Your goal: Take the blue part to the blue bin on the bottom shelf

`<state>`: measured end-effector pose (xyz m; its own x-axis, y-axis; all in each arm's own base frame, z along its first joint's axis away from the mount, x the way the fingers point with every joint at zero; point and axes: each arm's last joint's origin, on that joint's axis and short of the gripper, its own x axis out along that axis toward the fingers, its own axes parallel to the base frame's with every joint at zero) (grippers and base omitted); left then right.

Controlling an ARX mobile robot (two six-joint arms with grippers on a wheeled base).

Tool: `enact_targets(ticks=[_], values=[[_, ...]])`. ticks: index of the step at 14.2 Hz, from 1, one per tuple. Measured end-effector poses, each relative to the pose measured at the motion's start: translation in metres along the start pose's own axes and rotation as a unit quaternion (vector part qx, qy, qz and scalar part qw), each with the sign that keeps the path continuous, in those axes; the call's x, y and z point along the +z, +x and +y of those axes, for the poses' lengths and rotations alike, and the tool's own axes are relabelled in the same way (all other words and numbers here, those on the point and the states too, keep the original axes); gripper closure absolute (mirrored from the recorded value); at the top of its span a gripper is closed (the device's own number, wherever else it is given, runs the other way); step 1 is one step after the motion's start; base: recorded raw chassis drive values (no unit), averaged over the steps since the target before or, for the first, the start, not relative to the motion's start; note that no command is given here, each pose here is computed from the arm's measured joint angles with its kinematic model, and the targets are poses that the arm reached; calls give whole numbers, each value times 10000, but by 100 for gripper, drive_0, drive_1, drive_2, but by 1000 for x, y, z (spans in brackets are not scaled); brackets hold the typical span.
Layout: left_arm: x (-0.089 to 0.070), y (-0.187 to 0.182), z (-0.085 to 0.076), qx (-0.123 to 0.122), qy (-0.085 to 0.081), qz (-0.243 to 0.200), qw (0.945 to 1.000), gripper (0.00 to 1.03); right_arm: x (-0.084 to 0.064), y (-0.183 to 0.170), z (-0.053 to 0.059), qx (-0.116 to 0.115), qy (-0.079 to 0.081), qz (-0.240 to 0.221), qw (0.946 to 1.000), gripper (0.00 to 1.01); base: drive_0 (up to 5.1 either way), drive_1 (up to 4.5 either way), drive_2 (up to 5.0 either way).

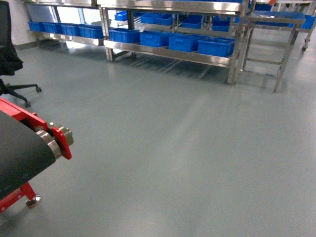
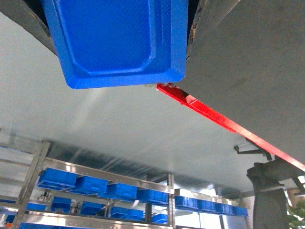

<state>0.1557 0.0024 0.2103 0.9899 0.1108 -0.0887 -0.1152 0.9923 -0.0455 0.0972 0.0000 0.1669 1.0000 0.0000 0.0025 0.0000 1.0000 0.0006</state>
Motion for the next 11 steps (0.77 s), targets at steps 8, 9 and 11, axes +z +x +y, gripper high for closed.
enact_targets(ticks=[8,9,11], values=[[0,0,0,0,0,0,10000,58,0,0,0,0,0,0,10000,3,-158,-158,-158],[0,0,0,0,0,0,10000,58,0,0,0,0,0,0,10000,3,-157,-157,-157],[0,0,0,0,0,0,10000,58,0,0,0,0,0,0,10000,3,-151,-151,-151]])
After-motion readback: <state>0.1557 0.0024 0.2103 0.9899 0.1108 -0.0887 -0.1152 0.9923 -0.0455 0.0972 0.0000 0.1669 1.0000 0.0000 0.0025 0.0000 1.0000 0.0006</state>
